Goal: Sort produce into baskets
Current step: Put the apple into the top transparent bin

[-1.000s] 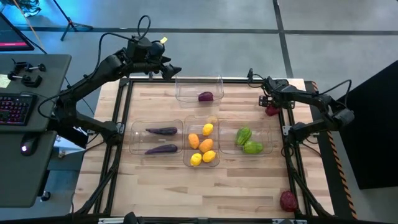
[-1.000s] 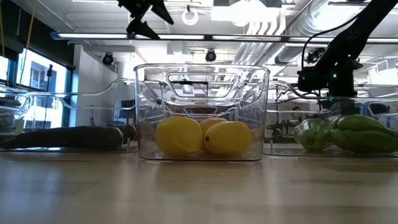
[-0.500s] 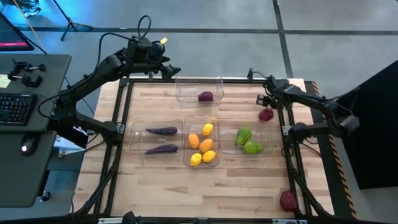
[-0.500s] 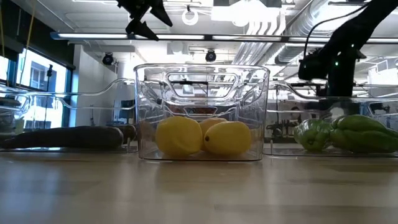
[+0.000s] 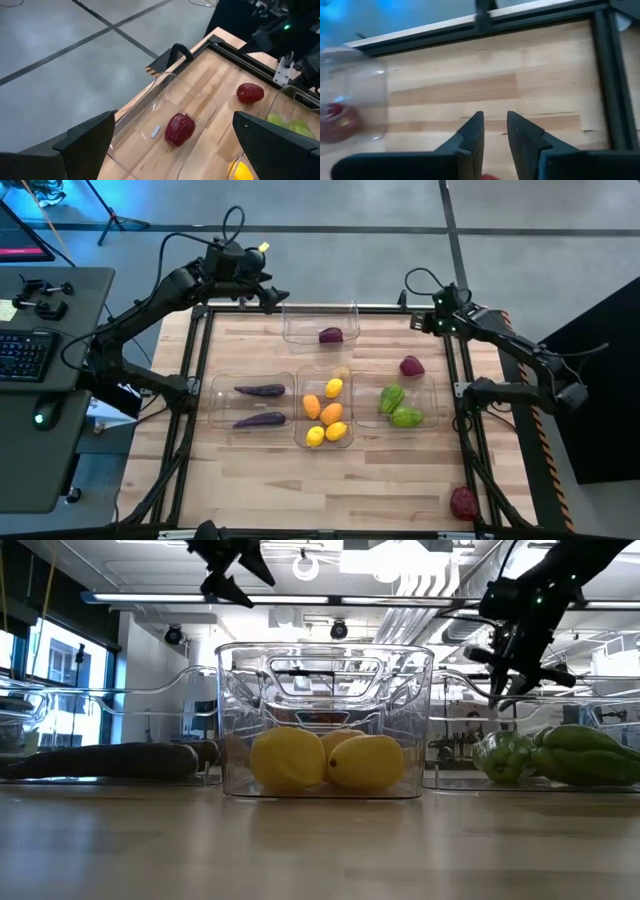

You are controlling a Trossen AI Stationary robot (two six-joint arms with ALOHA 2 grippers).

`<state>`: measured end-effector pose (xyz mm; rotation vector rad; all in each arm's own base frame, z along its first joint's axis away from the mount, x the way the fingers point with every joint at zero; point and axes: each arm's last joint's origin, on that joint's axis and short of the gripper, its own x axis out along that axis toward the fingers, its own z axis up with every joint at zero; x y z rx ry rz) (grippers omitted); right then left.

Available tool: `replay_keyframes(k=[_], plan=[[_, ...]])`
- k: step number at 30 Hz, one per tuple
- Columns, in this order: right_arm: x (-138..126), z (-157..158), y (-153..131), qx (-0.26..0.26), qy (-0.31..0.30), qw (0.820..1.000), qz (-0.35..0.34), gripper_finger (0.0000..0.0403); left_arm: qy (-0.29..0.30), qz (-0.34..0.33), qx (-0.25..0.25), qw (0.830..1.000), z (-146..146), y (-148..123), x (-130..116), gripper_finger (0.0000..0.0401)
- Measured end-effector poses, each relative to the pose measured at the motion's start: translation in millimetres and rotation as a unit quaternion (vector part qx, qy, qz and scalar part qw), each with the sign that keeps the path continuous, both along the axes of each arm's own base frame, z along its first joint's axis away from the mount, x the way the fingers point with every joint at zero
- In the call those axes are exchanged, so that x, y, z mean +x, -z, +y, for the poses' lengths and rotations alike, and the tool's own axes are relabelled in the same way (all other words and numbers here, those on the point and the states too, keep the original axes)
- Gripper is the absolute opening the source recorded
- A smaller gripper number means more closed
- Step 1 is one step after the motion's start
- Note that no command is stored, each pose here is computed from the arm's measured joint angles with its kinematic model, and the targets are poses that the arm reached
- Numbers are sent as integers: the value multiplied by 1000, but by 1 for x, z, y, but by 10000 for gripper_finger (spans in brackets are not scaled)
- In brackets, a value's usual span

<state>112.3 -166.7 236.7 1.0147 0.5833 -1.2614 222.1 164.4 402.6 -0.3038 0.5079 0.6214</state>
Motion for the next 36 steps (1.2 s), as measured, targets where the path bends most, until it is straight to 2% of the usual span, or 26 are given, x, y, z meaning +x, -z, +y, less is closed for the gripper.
replay_keyframes(k=[6,11,17,21,26,30,33,36], plan=[[8,12,-6,7,-64,997,-39,121,1,11,2,1000,0,1,-1,394],[16,18,-7,20,-136,989,-59,192,-3,16,10,1000,0,1,-1,394],[20,23,-7,32,-196,977,-76,284,-4,17,11,1000,0,1,-1,394],[21,24,-7,34,-228,970,-81,329,-5,16,10,1000,0,1,-1,394],[17,26,-4,60,-213,973,-68,361,-7,14,7,1000,0,1,-1,394],[6,37,4,147,-133,980,-23,364,-6,14,7,1000,0,1,-1,394],[1,45,7,172,-136,975,27,365,-5,14,9,1000,0,1,-1,394],[1,48,8,200,-106,974,15,365,0,18,16,1000,0,1,-1,394]])
